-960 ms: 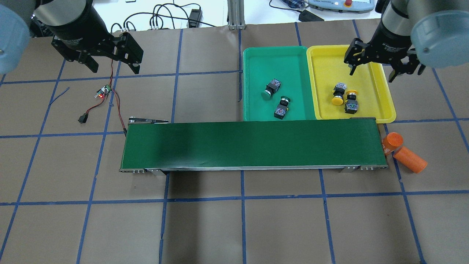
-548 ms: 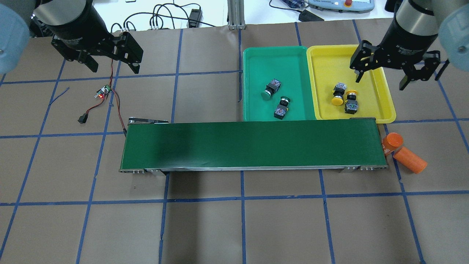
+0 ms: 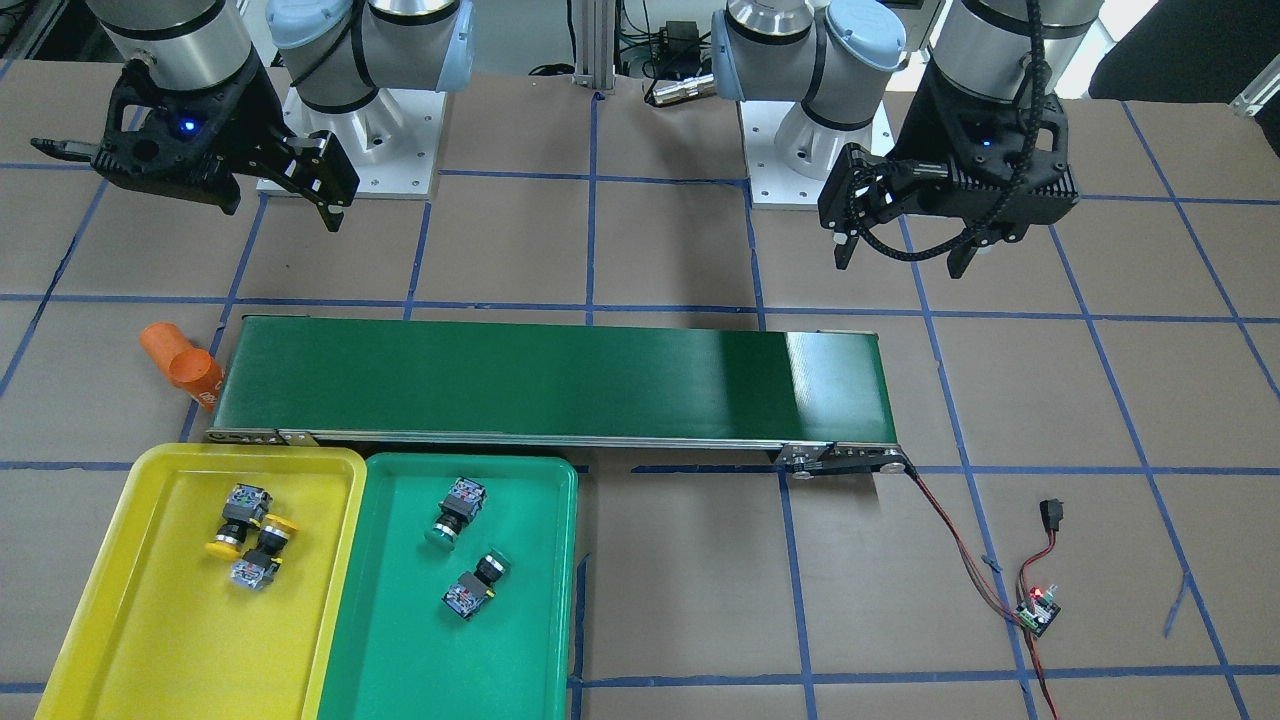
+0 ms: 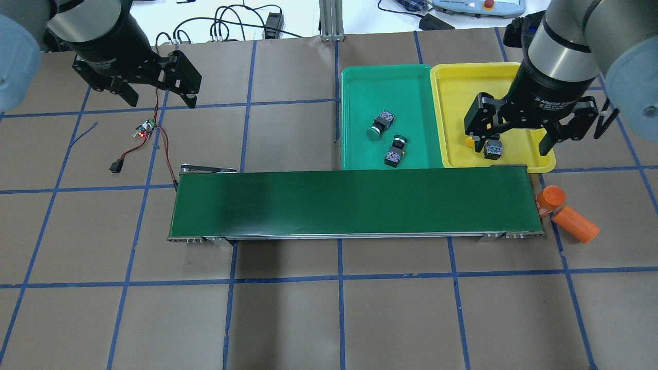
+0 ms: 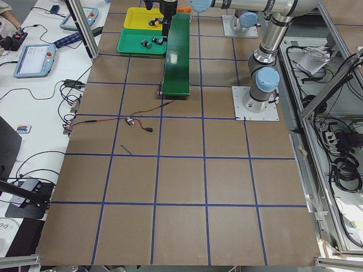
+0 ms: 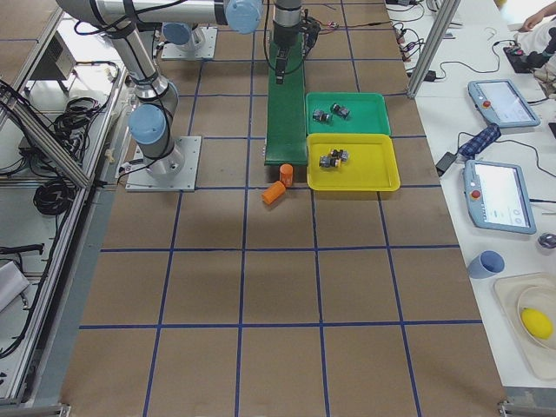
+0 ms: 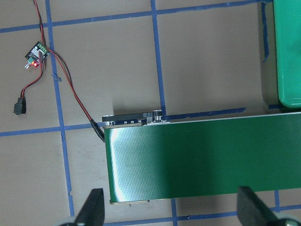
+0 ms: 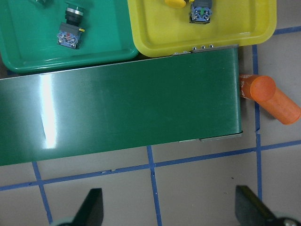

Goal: Sort buttons by color to trays

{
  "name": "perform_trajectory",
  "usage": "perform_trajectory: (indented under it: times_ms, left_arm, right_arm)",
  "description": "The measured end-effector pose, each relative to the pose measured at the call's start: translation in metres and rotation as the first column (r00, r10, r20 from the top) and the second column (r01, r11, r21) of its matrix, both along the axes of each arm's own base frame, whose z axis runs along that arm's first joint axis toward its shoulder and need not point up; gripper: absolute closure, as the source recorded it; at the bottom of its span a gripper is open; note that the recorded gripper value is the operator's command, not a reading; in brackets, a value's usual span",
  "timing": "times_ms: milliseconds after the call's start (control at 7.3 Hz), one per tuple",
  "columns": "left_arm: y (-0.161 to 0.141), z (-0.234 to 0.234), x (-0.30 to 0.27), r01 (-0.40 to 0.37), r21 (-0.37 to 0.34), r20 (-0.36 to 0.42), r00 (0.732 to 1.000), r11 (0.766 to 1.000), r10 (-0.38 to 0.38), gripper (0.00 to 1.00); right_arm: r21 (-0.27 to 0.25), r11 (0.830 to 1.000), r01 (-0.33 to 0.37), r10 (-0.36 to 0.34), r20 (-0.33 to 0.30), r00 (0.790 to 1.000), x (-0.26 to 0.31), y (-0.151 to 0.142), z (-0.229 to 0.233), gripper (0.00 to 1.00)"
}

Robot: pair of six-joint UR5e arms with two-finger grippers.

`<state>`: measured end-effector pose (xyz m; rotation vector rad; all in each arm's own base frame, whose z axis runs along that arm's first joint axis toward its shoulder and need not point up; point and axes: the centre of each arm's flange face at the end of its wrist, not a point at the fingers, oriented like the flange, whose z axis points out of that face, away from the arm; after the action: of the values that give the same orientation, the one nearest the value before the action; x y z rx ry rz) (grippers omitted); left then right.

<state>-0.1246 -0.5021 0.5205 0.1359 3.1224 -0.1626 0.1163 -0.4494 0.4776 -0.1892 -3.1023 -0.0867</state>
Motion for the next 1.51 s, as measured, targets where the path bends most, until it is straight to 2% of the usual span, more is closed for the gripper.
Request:
perform_trajectory:
  times_ms: [274,411,1097,1508]
  left_arm:
    - [0.001,-0.001,0.000,0.001,0.006,-0.001,1.000,1.000,-0.001,0.00]
    - [0.001,-0.001,0.000,0.001,0.005,0.000,1.000,1.000,-0.001,0.00]
    - [0.002,-0.001,0.001,-0.006,0.014,0.002,1.000,1.000,0.006,0.00]
    - [0.002,0.001,0.001,-0.008,0.020,0.000,1.000,1.000,0.008,0.00]
  right_arm:
    - [-0.005,0.997,-0.079,0.079,0.029,0.996,0.002,0.002,0.002,0.00]
    - [-0.012,0.996,-0.093,0.093,0.033,0.995,0.002,0.003,0.005,0.00]
    - [-0.054,0.994,-0.100,0.101,0.024,0.995,0.002,0.013,0.021,0.00]
    - [-0.058,0.994,-0.093,0.094,0.017,0.995,-0.001,0.012,0.022,0.00]
